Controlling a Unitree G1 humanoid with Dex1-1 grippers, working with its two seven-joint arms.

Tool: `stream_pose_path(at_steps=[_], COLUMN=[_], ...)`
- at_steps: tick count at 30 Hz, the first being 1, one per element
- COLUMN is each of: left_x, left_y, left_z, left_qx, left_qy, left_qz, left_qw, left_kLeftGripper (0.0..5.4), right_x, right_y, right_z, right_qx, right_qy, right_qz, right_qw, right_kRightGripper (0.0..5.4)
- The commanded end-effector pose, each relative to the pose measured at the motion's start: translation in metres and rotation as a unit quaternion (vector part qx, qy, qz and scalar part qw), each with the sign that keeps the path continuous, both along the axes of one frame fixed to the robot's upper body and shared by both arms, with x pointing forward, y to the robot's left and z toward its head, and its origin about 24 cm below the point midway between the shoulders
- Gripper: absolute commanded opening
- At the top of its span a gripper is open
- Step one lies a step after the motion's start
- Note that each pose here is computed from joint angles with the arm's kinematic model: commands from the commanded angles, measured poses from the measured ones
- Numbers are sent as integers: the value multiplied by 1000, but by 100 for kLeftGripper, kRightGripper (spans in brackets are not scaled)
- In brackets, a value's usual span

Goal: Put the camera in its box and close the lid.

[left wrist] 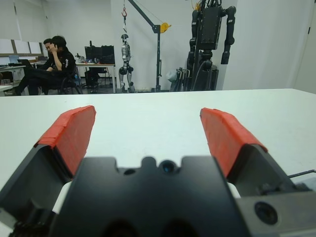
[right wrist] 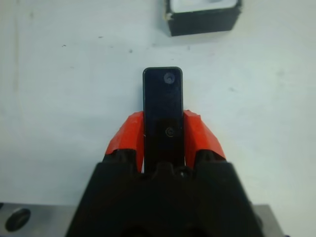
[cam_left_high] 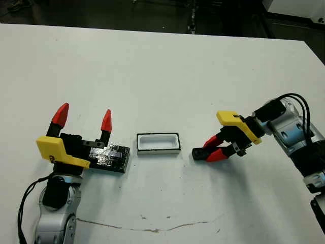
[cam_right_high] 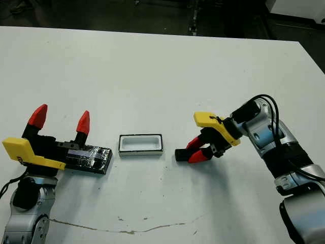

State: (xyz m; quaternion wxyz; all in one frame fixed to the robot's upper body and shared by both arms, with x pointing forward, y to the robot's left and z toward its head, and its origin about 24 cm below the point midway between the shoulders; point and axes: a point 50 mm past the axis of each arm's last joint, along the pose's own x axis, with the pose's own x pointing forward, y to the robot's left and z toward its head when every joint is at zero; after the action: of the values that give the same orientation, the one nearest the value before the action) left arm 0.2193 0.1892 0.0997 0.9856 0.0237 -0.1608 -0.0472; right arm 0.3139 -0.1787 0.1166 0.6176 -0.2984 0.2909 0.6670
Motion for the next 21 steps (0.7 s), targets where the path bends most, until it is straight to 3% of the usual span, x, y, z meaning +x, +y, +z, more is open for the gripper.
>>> stream_pose_path(at_steps=[1,4,9,14,18,21], left_x=[-1,-1,0,0,0,0], left_y=[2,2,1,1,1,1], left_z=[-2,-2,-2,-1,0,1], left_qx=[4,6,2,7,6,7], left_qy=[6,4,4,2,3,3], left_qz=[1,2,-1,0,2,2], left_qw=[1000,1000,1000,1000,1000,1000], left_kLeftGripper=[540,540,540,540,540,540], right_x=[2,7,16,27,32,36], right_y=[-3,0,9,24,38,51], right_z=[13,27,47,52,59,54], right_qx=[26,69,79,108,109,127], right_qy=[-18,0,-20,0,-9,-15], right_qz=[-20,-36,-14,2,4,16], right_qw=[999,997,997,994,994,992], right_kRightGripper=[166,166,166,166,166,166])
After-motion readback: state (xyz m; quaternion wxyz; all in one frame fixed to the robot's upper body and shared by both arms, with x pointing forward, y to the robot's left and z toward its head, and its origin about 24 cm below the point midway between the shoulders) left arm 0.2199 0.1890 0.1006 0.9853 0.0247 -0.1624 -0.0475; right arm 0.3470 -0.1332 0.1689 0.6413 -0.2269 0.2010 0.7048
